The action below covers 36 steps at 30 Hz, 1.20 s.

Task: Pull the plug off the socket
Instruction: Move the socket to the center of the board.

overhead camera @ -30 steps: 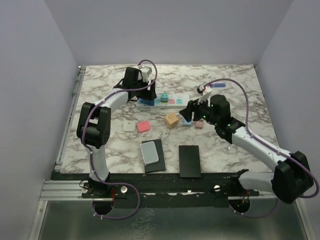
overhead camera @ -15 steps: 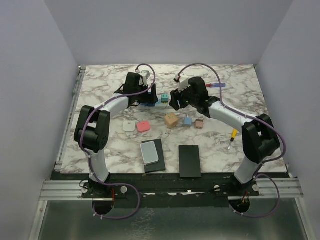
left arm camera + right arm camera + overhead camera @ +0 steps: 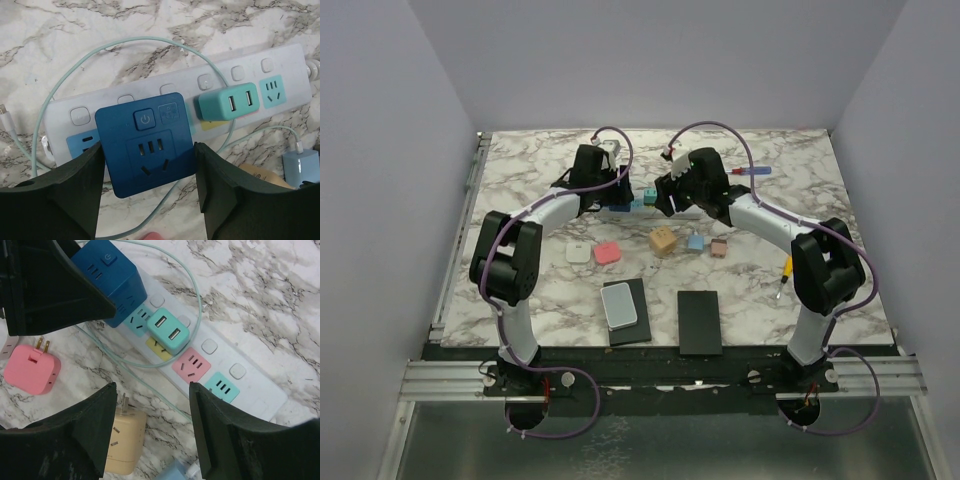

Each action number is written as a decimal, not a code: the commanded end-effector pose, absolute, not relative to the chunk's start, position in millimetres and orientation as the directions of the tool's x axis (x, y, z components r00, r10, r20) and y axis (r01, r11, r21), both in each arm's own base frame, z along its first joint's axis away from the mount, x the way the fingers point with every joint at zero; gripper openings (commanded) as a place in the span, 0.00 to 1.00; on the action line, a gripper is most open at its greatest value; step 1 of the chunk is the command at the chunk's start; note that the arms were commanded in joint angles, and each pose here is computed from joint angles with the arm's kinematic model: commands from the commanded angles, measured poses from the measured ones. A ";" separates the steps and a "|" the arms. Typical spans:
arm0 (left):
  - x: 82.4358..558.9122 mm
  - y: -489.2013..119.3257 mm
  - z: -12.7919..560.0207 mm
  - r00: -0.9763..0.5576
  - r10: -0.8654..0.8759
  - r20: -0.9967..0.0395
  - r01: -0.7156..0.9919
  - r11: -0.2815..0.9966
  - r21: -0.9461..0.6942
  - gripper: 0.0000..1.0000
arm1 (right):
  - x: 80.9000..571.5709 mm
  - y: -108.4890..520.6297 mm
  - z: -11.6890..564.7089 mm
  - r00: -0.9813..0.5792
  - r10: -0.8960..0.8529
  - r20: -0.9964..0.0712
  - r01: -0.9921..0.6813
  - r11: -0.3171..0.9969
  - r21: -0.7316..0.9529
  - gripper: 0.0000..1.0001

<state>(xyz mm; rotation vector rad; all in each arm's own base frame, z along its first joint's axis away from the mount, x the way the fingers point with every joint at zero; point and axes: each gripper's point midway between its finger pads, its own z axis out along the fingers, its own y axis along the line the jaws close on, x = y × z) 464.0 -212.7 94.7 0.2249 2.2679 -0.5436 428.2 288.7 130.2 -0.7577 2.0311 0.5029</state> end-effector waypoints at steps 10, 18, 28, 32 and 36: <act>458.9 -219.9 77.1 -0.640 0.256 -0.725 0.553 0.808 -0.203 0.46 | 429.5 302.8 125.5 -0.405 -0.349 -0.845 -0.739 0.669 0.078 0.62; 452.7 -222.4 78.4 -0.656 0.281 -0.701 0.602 0.755 -0.261 0.43 | 444.3 301.1 121.3 -0.368 -0.367 -0.855 -0.728 0.686 0.019 0.62; 455.8 -223.1 76.9 -0.697 0.234 -0.678 0.555 0.774 -0.304 0.42 | 460.4 303.7 103.8 -0.333 -0.434 -0.837 -0.727 0.684 -0.065 0.61; 455.4 -222.0 77.2 -0.705 0.231 -0.671 0.548 0.778 -0.307 0.42 | 462.7 308.8 100.0 -0.328 -0.451 -0.830 -0.739 0.670 -0.072 0.61; 455.4 -222.4 77.2 -0.708 0.229 -0.669 0.545 0.778 -0.311 0.42 | 464.2 312.8 93.2 -0.324 -0.475 -0.818 -0.749 0.657 -0.085 0.61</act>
